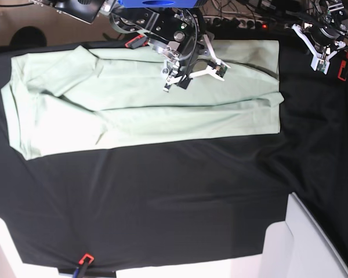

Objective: Fold the T-shirt properly

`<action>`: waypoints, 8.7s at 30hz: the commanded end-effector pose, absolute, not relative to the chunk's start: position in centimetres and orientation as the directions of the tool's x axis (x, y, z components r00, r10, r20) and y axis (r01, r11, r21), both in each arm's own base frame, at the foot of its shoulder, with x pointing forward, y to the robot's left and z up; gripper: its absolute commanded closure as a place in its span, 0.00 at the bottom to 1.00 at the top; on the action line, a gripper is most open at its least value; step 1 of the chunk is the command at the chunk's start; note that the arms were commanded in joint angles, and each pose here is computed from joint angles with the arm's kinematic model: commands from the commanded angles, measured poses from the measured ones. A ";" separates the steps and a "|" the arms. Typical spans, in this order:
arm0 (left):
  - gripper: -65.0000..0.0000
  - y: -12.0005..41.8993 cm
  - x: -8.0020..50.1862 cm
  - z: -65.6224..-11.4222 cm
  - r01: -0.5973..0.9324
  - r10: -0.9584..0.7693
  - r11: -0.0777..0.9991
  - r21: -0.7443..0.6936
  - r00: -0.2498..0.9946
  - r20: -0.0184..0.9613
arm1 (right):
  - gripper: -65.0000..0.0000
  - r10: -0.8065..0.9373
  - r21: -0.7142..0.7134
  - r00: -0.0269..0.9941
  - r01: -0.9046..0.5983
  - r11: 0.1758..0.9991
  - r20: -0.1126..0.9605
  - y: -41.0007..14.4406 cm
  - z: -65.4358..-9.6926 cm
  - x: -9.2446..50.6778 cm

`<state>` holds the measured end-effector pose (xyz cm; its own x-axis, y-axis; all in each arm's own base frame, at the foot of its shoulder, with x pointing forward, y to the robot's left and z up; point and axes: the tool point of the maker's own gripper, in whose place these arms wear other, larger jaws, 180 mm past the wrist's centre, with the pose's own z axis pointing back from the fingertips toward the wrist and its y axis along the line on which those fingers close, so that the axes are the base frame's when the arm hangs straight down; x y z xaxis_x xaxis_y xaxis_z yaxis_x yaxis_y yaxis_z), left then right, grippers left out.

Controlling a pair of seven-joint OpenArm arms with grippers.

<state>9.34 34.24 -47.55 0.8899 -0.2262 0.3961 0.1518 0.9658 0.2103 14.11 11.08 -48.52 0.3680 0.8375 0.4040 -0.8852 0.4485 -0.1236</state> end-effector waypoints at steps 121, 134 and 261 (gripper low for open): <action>1.00 34.5 10.8 -46.9 0.150 -0.235 0.963 0.224 0.872 0.429 | 1.00 0.786 -0.246 0.453 -0.777 0.579 0.420 10.1 -46.7 28.0; 1.00 34.6 10.8 -46.8 0.149 -0.236 0.963 0.226 0.871 0.430 | 1.00 0.761 -0.104 0.527 -0.793 0.601 0.378 10.7 -49.3 22.2; 1.00 22.4 19.0 -48.8 0.079 0.161 0.909 -0.409 0.839 0.520 | 1.00 0.613 -0.097 0.655 -0.644 0.759 0.441 3.3 -46.0 22.9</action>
<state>19.30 21.78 -48.87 0.8254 0.1960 0.5295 0.0658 0.8980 -0.4351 21.89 2.80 -46.90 0.6685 0.6238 0.4051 -0.6495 0.7549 -0.0906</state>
